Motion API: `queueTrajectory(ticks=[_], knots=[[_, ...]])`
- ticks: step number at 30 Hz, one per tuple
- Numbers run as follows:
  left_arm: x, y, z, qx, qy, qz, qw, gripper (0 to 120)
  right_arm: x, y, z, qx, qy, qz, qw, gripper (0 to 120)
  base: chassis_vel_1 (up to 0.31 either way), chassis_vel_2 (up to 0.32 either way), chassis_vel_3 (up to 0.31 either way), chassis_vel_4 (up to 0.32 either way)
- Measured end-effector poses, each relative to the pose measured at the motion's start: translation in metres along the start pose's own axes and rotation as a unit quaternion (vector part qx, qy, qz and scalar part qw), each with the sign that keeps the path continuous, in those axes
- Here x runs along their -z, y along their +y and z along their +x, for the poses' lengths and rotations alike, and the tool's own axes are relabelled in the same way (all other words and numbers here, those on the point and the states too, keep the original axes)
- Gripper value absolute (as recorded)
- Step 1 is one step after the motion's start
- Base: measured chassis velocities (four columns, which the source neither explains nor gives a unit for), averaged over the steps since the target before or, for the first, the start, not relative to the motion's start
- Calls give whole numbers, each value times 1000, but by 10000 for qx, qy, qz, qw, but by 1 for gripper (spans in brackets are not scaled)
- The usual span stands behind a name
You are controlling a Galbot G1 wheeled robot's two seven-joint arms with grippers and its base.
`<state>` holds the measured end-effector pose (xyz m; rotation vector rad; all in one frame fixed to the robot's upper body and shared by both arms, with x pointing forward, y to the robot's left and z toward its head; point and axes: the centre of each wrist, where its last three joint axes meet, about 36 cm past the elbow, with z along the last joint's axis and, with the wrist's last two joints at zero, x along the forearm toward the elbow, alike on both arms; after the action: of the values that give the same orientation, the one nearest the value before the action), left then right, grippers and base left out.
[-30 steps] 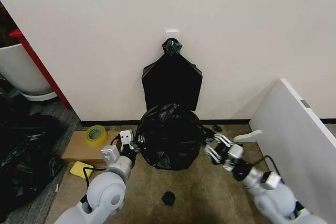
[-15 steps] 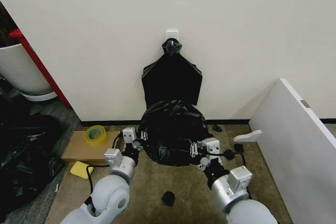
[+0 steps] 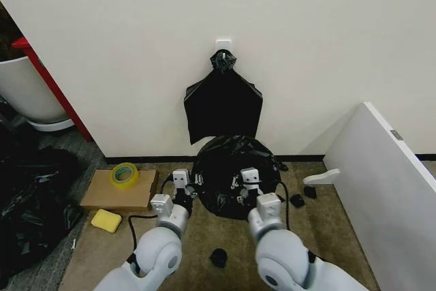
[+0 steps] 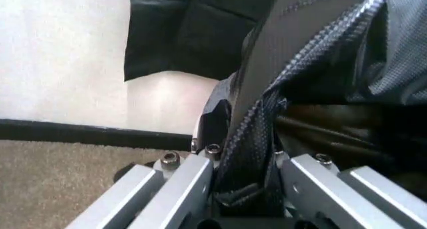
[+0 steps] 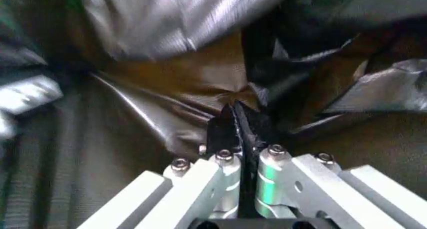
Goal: Place the garbage bag over the trash bin.
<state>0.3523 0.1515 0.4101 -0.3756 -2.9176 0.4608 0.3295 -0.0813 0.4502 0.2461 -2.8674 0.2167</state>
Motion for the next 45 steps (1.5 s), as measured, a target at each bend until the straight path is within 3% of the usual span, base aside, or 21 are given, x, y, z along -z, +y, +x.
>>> queueTrajectory(ticks=[5, 18, 29, 34, 37, 41, 44, 45], knots=[[-4, 3, 0, 0, -41, -163, 9999, 0, -4, 7, -19, -339, 61, 323, 9989, 0, 0, 0, 0, 0], [-9, 5, 8, -38, -53, -255, 9997, 0, 14, 20, -89, -662, 561, 200, 9960, 0, 0, 0, 0, 0], [-5, 9, 16, -37, -69, -352, 9994, 0, -2, 12, -126, -1022, 615, 506, 9916, 0, 0, 0, 0, 0], [-5, 11, 15, -22, -83, -372, 9993, 0, -1, 7, -119, -711, 238, 216, 9970, 0, 0, 0, 0, 0], [-8, 15, 13, 23, -90, -435, 9990, 0, -1, 8, -89, -247, 116, 47, 9996, 0, 0, 0, 0, 0], [-10, 19, 12, 30, -131, -505, 9986, 0, 11, 9, -59, -19, 677, -41, 9977, 0, 0, 0, 0, 0], [-12, 20, 12, 20, -162, -529, 9985, 0, 35, 6, -41, 371, 1612, -312, 9857, 0, 0, 0, 0, 0], [-12, 20, 12, 20, -162, -529, 9985, 0, 36, 6, -40, 394, 1656, -325, 9849, 0, 0, 0, 0, 0]])
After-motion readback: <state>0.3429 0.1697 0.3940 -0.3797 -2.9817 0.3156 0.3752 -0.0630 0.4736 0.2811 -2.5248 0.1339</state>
